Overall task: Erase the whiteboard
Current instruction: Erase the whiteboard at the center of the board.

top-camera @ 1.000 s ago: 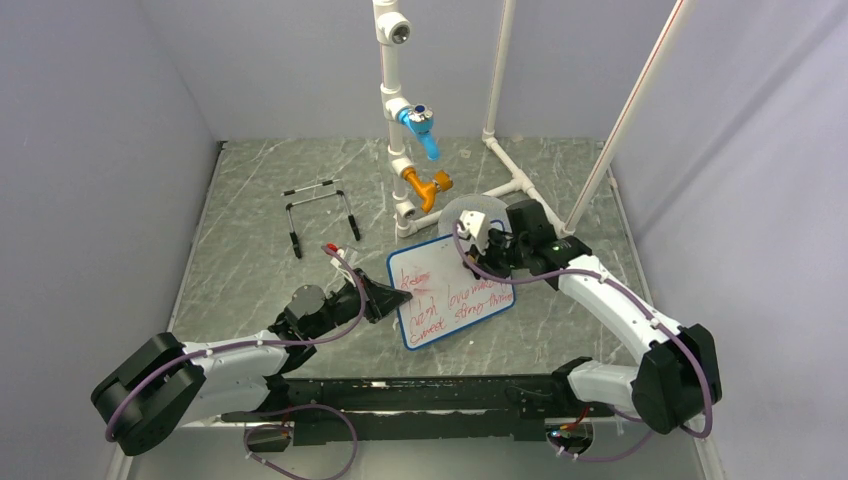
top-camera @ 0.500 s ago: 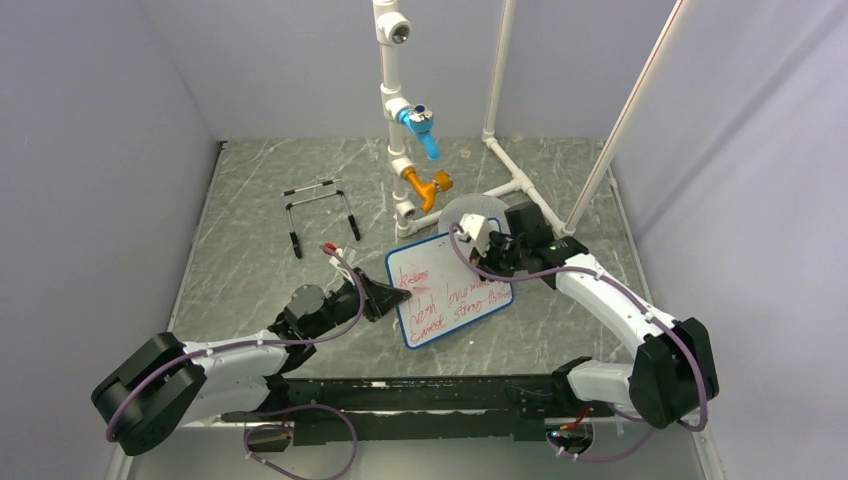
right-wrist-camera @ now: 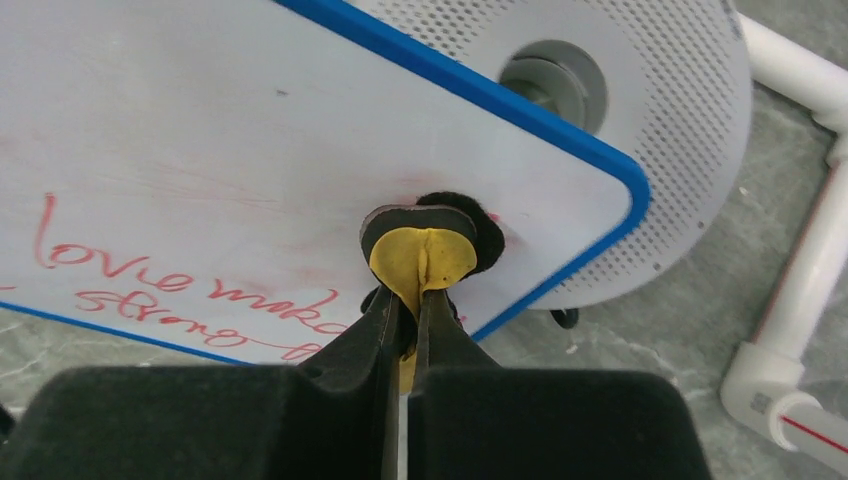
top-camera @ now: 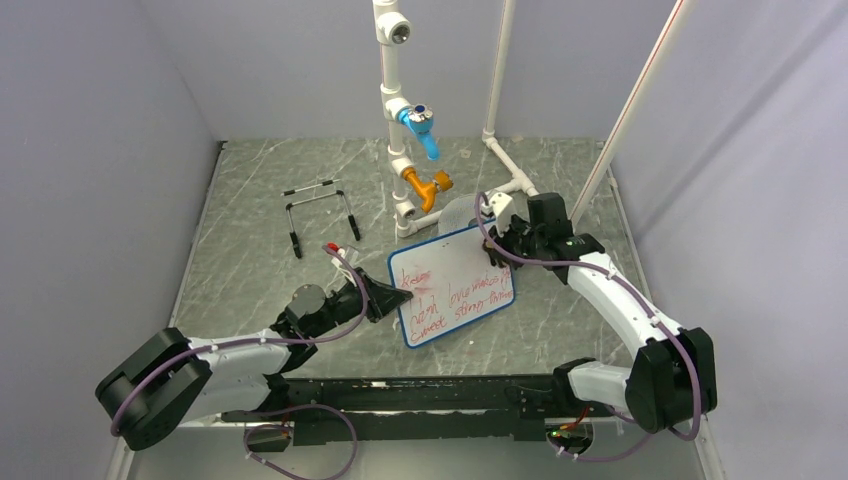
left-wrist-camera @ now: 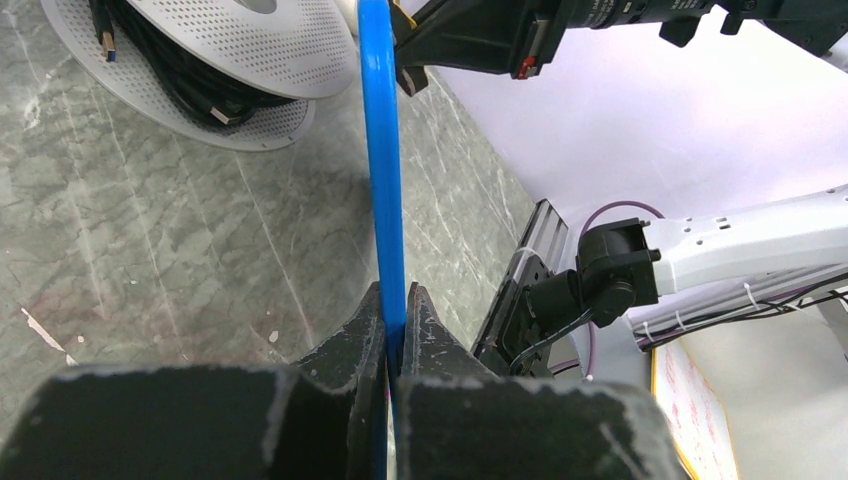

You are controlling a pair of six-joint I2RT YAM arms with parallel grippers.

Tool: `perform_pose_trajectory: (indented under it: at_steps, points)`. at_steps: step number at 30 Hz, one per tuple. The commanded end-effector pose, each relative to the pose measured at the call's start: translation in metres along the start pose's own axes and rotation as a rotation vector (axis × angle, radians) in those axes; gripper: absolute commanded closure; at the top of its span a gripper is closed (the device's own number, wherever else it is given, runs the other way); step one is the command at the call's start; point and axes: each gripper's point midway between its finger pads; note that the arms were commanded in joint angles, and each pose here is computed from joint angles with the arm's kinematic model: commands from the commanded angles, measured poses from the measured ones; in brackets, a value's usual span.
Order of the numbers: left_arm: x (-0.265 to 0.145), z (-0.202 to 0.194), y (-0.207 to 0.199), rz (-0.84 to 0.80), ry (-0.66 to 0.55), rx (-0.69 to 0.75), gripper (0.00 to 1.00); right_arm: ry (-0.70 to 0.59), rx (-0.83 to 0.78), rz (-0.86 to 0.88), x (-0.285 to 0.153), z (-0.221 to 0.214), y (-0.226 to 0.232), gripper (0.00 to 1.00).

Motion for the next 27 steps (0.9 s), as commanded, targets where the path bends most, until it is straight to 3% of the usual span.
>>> perform_pose_trajectory:
  at_steps: [1, 4, 8, 11, 13, 18, 21, 27]
  points:
    - [0.001, 0.014, -0.049, -0.231, -0.019, 0.063, 1.0, -0.075, -0.102, 0.23, -0.005, 0.023, 0.047, 1.0]
    - [0.001, 0.013, -0.049, -0.233, -0.012, 0.064, 1.0, -0.095, -0.076, 0.201, -0.004, 0.034, 0.044, 1.0]
    - [0.001, 0.014, -0.049, -0.231, -0.015, 0.063, 1.0, -0.128, 0.048, -0.165, -0.006, 0.04, -0.025, 1.0]
    - [0.0, 0.014, -0.05, -0.229, -0.012, 0.068, 1.0, -0.126, 0.065, -0.283, -0.012, 0.034, -0.048, 1.0]
    - [0.0, 0.014, -0.05, -0.23, -0.012, 0.072, 1.0, -0.096, 0.036, -0.251, -0.01, 0.026, -0.044, 1.0]
    - [-0.002, 0.015, -0.047, -0.212, -0.019, 0.077, 1.0, -0.008, -0.11, 0.193, 0.0, -0.001, 0.036, 1.0]
    - [-0.004, 0.016, -0.047, -0.208, -0.024, 0.08, 1.0, -0.013, -0.143, 0.262, -0.001, -0.001, 0.051, 1.0]
    - [-0.006, 0.016, -0.047, -0.207, -0.028, 0.087, 1.0, -0.09, 0.102, -0.296, -0.006, 0.019, -0.056, 1.0]
Point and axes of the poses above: each gripper's point midway between its finger pads, its own x axis out along the fingers, its own y axis along the line the jaws close on, z = x × y, and after that the axes turned 10 degrees about x, right-handed
